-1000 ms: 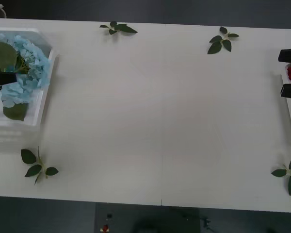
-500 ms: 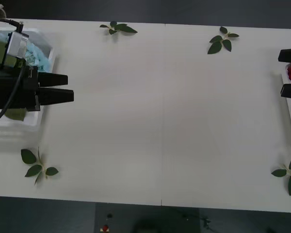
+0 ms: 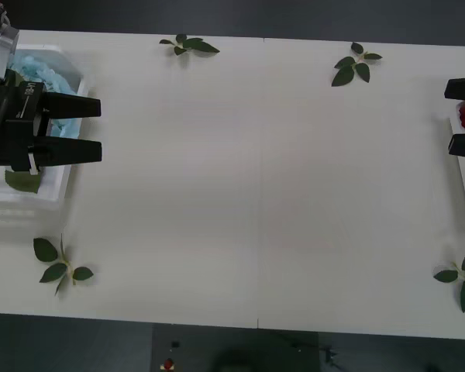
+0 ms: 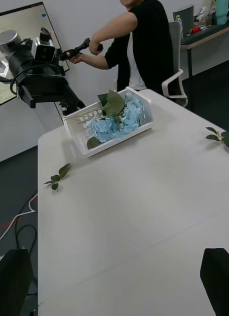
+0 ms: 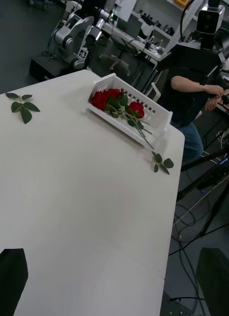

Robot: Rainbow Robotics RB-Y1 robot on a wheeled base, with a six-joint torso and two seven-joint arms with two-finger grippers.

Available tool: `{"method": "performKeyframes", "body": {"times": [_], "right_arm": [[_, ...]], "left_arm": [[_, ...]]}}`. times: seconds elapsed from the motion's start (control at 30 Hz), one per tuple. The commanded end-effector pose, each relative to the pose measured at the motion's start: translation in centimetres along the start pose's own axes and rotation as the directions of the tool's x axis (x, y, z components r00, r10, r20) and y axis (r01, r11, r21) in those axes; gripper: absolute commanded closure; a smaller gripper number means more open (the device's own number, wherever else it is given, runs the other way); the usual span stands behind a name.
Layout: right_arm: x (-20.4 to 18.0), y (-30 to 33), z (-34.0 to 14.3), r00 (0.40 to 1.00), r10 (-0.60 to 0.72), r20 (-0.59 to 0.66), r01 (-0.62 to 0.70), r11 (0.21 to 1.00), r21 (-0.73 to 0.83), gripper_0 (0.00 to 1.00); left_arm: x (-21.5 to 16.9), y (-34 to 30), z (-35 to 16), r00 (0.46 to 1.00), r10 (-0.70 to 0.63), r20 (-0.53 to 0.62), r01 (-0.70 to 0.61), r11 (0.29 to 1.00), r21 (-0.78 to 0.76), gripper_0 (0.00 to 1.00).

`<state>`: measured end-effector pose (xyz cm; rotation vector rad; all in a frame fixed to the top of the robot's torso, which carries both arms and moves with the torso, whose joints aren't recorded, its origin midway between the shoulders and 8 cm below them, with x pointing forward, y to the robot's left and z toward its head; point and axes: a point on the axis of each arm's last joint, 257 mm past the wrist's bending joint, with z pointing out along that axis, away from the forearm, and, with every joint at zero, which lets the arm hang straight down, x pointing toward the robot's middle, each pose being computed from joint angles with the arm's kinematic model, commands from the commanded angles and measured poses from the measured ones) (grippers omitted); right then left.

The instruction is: Put the red flowers into the right box and the blue flowers into the left box

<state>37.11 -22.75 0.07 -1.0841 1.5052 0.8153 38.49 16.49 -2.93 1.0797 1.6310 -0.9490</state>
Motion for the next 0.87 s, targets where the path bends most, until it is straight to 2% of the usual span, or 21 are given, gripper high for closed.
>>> {"method": "performKeyframes", "body": {"times": [0.03,0.43,0.87], "right_arm": [[-1.4,0.6,0.0,1.000,-0.030,-0.001,0.030,0.999,-0.015,0.00],[-1.4,0.6,0.0,1.000,-0.030,-0.001,0.030,0.999,-0.015,0.00],[-1.4,0.6,0.0,1.000,-0.030,-0.001,0.030,0.999,-0.015,0.00]], "left_arm": [[-1.1,-1.0,0.3,0.995,0.099,-0.003,-0.099,0.995,0.023,0.00],[-2.2,-1.8,0.6,0.995,0.076,0.060,-0.079,0.996,0.048,0.00],[-2.2,-1.8,0.6,0.995,0.076,0.060,-0.079,0.996,0.048,0.00]]}}
